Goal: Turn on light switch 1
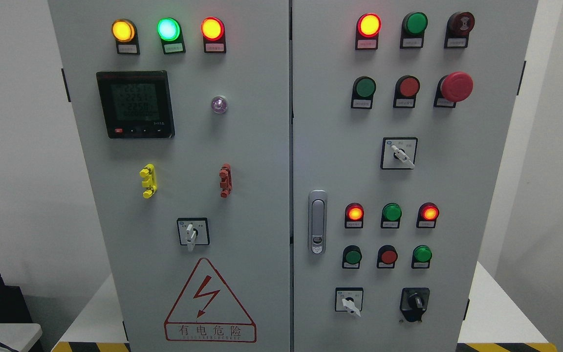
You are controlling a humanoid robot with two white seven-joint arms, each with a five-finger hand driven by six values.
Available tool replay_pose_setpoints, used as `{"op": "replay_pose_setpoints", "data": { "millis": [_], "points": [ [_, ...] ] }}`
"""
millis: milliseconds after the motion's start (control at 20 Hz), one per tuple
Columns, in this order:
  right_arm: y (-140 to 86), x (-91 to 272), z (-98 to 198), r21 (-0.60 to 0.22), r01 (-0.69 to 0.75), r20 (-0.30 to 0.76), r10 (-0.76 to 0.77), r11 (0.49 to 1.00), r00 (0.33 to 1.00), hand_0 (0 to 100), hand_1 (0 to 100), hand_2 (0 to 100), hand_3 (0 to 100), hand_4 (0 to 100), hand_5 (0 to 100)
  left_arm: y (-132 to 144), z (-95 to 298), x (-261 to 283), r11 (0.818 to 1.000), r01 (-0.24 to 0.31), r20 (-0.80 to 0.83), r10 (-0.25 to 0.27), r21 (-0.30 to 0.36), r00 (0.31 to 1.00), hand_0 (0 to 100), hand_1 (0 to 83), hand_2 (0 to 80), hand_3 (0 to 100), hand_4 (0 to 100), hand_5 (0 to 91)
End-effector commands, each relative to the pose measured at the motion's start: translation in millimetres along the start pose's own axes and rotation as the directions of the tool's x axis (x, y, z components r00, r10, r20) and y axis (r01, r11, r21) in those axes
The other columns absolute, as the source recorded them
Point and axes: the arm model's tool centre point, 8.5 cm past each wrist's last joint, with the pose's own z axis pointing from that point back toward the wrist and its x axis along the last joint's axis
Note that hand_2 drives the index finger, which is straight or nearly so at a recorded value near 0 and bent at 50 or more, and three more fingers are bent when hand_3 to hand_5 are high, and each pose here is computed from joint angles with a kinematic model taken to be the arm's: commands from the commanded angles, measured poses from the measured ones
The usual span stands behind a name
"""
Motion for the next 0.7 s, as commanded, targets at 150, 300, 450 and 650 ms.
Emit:
{"op": "replay_pose_setpoints", "data": {
  "millis": [150, 300, 450, 650],
  "points": [
    [1, -1, 0, 0.002, 0.008, -0.002, -0.008, 1.000, 1.000, 12, 39, 0, 0, 0, 0, 86, 14, 55, 0.984, -0.068, 0.231, 0.028, 0.164, 0.972, 58, 0.0, 0.0, 2, 13, 8.8],
    [1, 0, 0, 0.002, 0.008, 0.000, -0.008, 1.000, 1.000, 12, 39, 0, 0, 0, 0, 109, 24, 78, 0.971, -0.110, 0.321, 0.036, 0.214, 0.946, 57, 0.0, 0.0, 6, 15, 8.3],
    [1, 0, 0, 0.002, 0.008, 0.000, -0.008, 1.000, 1.000, 12, 39, 0, 0, 0, 0, 133, 38, 119, 0.955, -0.148, 0.457, 0.014, 0.258, 0.889, 59, 0.0, 0.0, 17, 24, 9.1],
    [1, 0, 0, 0.002, 0.008, 0.000, -0.008, 1.000, 1.000, 12, 39, 0, 0, 0, 0, 160, 66, 166, 0.926, -0.218, 0.632, -0.028, 0.308, 0.774, 60, 0.0, 0.0, 27, 32, 10.4]
  ]
}}
